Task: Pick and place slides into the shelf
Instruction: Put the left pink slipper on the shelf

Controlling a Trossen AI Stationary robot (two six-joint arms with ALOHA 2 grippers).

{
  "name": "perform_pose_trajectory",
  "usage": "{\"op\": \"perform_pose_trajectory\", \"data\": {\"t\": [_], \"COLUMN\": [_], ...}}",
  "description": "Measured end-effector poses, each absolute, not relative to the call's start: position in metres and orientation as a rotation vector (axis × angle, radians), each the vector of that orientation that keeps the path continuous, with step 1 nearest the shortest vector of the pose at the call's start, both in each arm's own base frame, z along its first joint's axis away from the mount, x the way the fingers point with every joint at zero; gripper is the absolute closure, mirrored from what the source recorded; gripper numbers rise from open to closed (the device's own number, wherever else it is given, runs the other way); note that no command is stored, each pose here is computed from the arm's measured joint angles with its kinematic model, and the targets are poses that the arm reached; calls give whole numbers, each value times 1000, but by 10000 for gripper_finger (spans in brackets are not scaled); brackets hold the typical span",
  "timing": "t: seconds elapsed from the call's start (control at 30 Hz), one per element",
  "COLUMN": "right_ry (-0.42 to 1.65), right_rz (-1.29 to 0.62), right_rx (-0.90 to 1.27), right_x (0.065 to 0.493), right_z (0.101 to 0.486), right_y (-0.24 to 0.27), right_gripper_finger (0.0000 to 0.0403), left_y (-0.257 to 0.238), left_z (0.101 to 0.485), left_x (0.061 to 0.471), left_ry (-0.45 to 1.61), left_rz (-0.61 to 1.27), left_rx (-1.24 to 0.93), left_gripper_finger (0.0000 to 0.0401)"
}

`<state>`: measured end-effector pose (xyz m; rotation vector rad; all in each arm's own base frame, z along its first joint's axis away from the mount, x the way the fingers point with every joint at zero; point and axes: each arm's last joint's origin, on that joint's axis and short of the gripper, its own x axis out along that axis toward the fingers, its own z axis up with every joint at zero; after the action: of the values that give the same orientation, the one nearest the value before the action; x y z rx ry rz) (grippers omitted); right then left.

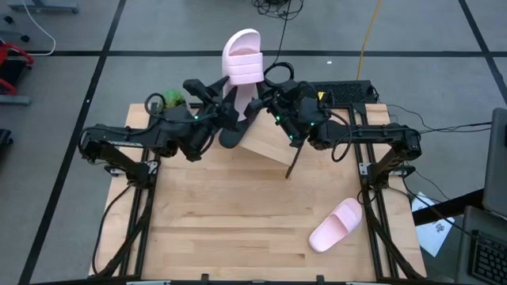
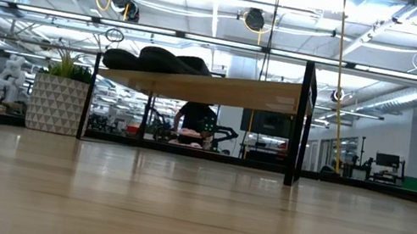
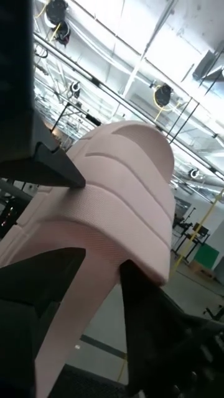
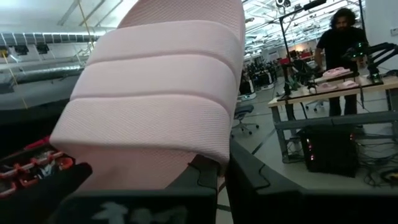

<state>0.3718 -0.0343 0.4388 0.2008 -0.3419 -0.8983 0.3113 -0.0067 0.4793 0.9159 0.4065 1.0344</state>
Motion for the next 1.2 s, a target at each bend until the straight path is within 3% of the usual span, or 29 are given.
{"op": "perform_pose_trajectory", "data": {"t": [0.77,0.9,1.07,1.2], "right_ry": [-343,-336,-324,-322], "right_rz": [-882,-872,-868,-869], "right_rx": [218,215,209,206], "right_x": [372,373,373,374], "right_z": [438,437,436,436], "right_y": [-34,-34,-33,-34], "right_gripper_finger": [401,401,402,396], "left_y": [1,5,5,6], "left_z": [487,487,487,487], "left_x": [310,310,310,310], "left_ry": [417,426,432,443], "left_rz": [1042,1047,1046,1057], "left_rx": [1044,1052,1060,1051], "left_gripper_finger": [229,271,380,392]}}
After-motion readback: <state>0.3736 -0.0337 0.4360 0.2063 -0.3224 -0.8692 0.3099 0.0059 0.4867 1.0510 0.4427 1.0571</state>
